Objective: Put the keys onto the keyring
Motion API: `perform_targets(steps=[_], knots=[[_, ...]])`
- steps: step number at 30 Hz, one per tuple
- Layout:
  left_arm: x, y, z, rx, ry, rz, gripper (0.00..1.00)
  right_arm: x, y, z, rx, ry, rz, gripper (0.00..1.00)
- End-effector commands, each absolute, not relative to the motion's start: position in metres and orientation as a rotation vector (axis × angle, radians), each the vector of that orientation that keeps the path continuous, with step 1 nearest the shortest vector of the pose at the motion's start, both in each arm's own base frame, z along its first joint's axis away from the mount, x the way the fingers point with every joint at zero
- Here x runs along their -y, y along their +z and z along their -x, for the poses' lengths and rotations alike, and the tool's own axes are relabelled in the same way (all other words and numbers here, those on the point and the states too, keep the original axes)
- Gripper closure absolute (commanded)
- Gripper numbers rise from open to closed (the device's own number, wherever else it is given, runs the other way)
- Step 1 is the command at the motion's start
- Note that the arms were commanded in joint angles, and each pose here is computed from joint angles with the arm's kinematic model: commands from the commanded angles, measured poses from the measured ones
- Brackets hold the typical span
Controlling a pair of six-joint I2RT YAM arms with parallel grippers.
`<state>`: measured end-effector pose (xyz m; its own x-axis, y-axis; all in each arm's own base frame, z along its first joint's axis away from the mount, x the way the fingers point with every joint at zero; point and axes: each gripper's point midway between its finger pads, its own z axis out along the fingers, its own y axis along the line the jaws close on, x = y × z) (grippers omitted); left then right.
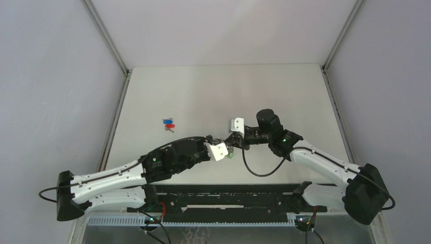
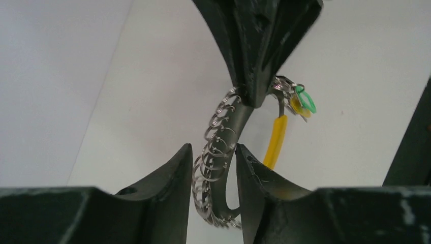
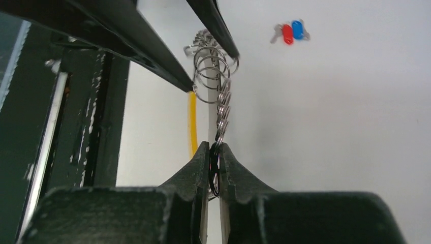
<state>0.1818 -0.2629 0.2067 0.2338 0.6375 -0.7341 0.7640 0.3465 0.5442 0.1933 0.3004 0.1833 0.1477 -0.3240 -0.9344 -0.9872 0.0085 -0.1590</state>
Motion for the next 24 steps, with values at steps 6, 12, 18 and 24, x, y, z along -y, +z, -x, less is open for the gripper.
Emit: perform_targets(steps=[6, 12, 18, 24], knots=[[0.243, 0.303, -0.203, -1.434, -0.495, -0.622, 0.41, -0.299, 0.223, -0.238, -1.421, 0.716, 1.066, 1.00], [0.227, 0.304, -0.207, -1.488, -0.746, -0.246, 0.28, -0.303, 0.233, -0.254, -1.382, 0.651, 0.874, 1.00], [0.229, 0.291, -0.217, -1.597, -0.979, 0.121, 0.16, -0.314, 0.242, -0.257, -1.331, 0.609, 0.798, 1.00], [0.234, 0.281, -0.229, -1.605, -1.219, 0.408, 0.11, -0.319, 0.247, -0.255, -1.293, 0.615, 0.753, 1.00]])
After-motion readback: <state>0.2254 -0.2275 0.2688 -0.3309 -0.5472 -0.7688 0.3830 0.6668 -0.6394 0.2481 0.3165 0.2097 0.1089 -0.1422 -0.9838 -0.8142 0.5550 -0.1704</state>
